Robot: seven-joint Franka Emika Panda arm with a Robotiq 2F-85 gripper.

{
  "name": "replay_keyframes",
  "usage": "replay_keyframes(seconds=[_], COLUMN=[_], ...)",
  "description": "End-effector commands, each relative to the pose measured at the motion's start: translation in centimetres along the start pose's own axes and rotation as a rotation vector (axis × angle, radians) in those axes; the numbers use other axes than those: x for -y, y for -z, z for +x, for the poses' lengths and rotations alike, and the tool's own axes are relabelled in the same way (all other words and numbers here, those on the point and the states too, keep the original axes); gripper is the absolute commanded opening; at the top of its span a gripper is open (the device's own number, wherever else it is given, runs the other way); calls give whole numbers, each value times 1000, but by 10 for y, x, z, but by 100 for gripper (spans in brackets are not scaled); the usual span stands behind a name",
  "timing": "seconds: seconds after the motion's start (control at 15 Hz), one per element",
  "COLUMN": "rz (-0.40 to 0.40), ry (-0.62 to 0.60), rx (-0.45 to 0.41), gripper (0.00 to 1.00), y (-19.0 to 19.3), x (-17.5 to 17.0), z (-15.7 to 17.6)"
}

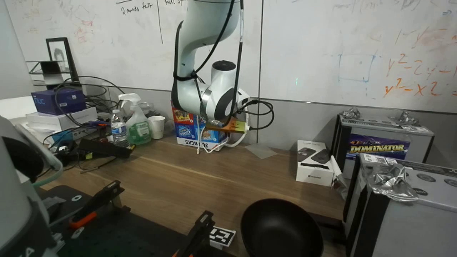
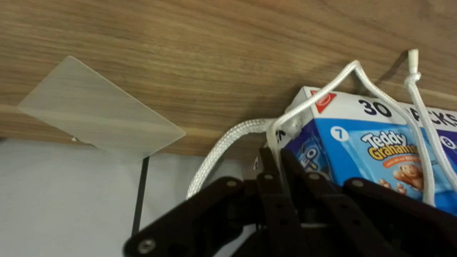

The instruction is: Put the strings in the blue box

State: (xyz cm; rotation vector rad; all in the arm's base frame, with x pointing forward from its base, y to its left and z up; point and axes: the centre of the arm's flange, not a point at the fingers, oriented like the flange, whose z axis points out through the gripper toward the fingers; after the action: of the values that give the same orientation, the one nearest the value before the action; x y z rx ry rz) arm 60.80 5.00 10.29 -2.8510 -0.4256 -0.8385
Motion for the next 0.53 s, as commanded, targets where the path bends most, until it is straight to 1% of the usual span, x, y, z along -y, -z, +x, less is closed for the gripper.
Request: replay_keyframes(seconds=[0.0,0.47], rz=[-47,-164], ry=[-6,-25], rx=[-121,-406], gripper=[10,11], y=[57,162], x=[34,107], z=[7,13])
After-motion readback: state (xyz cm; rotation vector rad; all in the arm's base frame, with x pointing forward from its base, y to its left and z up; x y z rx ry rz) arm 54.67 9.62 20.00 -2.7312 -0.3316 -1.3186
